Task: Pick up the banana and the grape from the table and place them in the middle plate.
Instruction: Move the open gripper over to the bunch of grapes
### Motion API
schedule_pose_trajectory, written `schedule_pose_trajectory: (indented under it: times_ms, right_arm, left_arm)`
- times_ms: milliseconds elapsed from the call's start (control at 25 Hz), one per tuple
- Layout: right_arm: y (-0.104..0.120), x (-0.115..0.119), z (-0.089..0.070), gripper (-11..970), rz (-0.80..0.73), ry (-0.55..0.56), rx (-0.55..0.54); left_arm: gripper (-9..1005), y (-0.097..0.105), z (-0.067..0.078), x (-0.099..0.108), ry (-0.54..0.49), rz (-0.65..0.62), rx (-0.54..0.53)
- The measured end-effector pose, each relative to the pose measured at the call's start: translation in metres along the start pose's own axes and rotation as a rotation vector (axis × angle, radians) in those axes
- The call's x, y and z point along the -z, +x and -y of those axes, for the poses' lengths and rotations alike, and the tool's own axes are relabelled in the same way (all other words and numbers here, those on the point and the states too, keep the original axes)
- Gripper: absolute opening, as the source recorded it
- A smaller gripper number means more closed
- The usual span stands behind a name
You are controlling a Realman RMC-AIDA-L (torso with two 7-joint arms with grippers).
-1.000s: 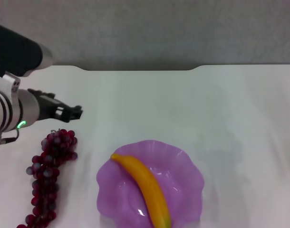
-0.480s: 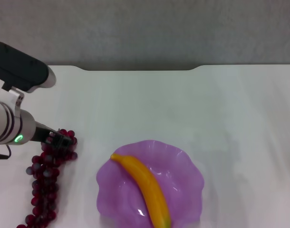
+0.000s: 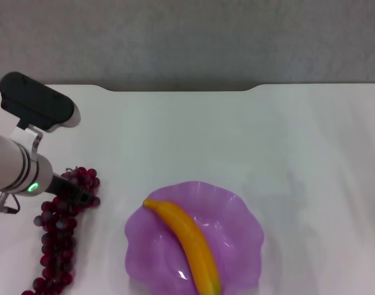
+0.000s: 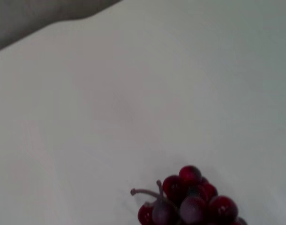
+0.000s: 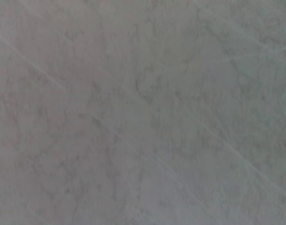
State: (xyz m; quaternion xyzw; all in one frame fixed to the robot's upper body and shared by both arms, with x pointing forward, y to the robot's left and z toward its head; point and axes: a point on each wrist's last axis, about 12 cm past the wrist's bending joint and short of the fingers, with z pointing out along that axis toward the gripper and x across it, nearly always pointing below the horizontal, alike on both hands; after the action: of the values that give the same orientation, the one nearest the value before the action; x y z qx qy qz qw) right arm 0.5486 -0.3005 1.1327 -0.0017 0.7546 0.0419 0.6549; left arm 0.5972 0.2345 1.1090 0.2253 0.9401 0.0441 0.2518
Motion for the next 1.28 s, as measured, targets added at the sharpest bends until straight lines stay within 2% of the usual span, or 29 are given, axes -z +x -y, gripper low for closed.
schedule_pose_trajectory:
  times_ms: [440, 800, 1000, 1280]
  right_arm:
    - [-0.002, 0.0, -0.003, 880, 0.004, -0.008, 0.001]
    - [-0.001, 0.0, -0.005, 880, 0.003, -0.016, 0.007]
    - [-0.001, 0.0, -0.005, 880, 0.003, -0.017, 0.007]
    - [-0.001, 0.0, -0.006, 880, 0.002, -0.019, 0.008]
  left_arm:
    - [757, 0.007, -0.008, -0.024, -0.018, -0.058, 0.021]
    - [757, 0.007, -0.009, -0.027, -0.02, -0.061, 0.033]
    - [582, 0.007, -0.008, -0.026, -0.02, -0.057, 0.024]
    - [464, 0.006, -0.007, -0.026, -0.02, -0.058, 0.012]
